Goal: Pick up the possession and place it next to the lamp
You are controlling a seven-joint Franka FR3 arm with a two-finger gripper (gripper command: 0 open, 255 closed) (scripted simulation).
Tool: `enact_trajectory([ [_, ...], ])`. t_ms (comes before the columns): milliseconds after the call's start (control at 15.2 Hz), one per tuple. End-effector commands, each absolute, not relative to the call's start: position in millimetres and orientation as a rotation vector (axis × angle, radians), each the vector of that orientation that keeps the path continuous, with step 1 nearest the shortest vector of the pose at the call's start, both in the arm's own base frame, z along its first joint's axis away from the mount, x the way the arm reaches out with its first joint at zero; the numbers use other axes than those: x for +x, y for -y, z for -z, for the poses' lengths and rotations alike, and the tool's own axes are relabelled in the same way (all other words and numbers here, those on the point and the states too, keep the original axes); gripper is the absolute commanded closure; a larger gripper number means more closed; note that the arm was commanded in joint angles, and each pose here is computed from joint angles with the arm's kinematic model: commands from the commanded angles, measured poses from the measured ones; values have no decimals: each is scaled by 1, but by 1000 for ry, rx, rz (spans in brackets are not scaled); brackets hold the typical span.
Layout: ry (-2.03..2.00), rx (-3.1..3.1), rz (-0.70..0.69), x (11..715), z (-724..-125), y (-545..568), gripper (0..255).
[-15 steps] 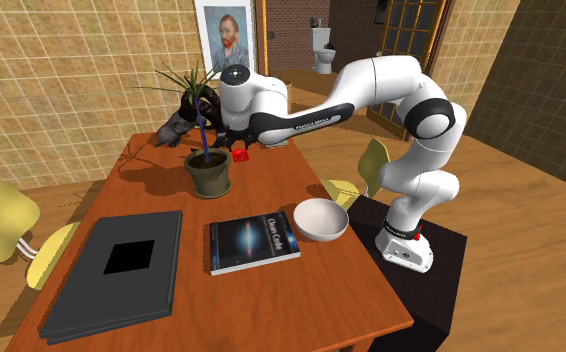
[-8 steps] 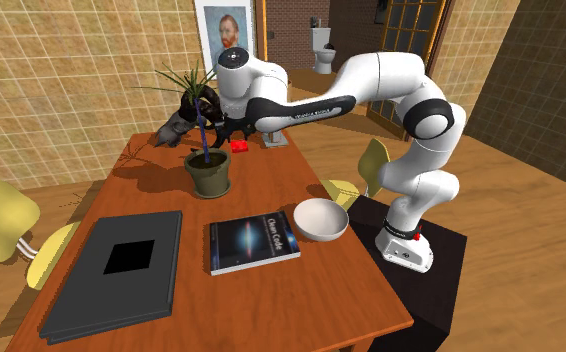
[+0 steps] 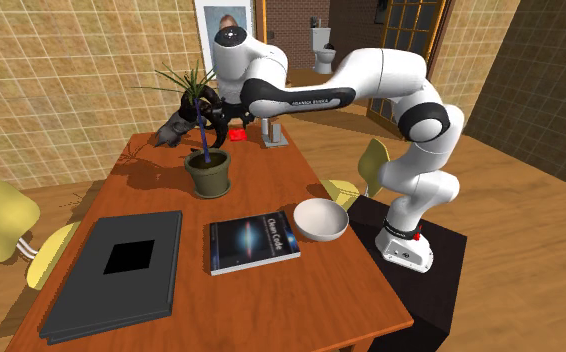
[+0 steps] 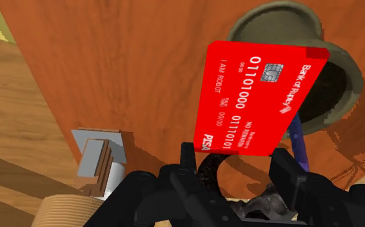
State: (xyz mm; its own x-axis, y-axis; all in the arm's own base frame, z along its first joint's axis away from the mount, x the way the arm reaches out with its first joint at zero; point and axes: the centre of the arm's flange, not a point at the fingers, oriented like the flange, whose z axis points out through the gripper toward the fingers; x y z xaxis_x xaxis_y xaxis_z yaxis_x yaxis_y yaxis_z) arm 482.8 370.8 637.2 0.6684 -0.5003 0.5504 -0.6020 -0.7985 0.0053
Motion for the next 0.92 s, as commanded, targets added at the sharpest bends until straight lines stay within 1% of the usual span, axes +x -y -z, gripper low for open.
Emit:
enact_trajectory([
  [0,900,2696,-806,482,-648,-369,255],
  [858,900,2696,-806,482,-717,-369,255],
])
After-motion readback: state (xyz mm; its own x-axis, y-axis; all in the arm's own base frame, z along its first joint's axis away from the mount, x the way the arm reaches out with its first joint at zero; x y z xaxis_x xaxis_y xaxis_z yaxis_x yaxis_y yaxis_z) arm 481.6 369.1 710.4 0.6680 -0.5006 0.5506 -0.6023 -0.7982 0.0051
